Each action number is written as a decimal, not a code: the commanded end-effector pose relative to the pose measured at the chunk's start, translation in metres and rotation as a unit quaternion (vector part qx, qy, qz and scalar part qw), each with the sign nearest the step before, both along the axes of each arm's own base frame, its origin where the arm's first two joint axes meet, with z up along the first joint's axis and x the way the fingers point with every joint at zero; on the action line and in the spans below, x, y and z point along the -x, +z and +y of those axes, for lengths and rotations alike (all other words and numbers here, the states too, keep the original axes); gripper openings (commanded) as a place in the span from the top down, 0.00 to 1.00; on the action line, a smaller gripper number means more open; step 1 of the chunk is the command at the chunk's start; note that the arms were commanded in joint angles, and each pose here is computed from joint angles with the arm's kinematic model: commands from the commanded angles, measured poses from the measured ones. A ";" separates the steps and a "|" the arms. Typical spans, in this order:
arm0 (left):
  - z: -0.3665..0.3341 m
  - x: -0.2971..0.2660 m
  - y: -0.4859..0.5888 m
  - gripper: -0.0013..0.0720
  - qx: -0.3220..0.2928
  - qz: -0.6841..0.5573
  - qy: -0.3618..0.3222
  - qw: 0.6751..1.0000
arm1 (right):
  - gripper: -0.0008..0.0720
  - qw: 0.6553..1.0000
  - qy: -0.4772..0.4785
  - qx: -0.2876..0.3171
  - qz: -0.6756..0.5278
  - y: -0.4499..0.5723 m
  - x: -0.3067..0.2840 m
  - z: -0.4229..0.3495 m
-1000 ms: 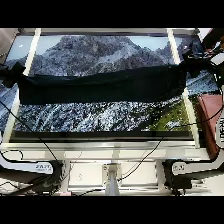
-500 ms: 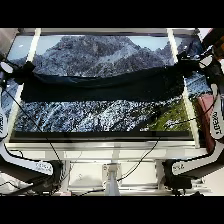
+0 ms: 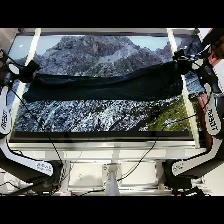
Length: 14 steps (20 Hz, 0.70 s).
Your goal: Fold the clothes and pants, and hang the long-sleeved shirts on hangers.
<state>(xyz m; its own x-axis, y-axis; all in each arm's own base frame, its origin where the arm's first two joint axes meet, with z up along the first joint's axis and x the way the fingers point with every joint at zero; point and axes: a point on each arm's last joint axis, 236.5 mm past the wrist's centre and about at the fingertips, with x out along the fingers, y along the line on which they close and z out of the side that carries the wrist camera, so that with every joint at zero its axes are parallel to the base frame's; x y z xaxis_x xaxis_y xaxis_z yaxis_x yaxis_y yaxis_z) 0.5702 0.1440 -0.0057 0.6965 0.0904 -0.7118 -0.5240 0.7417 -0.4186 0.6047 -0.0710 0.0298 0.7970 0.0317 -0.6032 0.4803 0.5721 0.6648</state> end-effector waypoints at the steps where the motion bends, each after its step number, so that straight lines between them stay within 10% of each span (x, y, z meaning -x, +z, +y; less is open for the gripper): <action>1: 0.000 -0.001 0.002 0.01 -0.002 -0.003 0.000 1.000 | 0.16 1.000 0.007 0.011 -0.003 0.002 -0.001 0.000; 14: 0.077 0.151 -0.026 0.11 0.028 0.223 -0.061 0.972 | 0.16 0.975 0.135 0.069 0.164 -0.038 0.079 -0.020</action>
<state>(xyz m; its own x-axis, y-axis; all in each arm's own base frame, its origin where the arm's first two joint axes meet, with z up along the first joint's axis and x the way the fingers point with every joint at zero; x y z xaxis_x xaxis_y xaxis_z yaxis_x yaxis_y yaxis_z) 0.4745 0.2111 -0.0172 0.4738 0.0654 -0.8782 -0.6013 0.7526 -0.2684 0.5531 -0.0917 0.0067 0.6361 0.0737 -0.7681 0.4760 0.7460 0.4658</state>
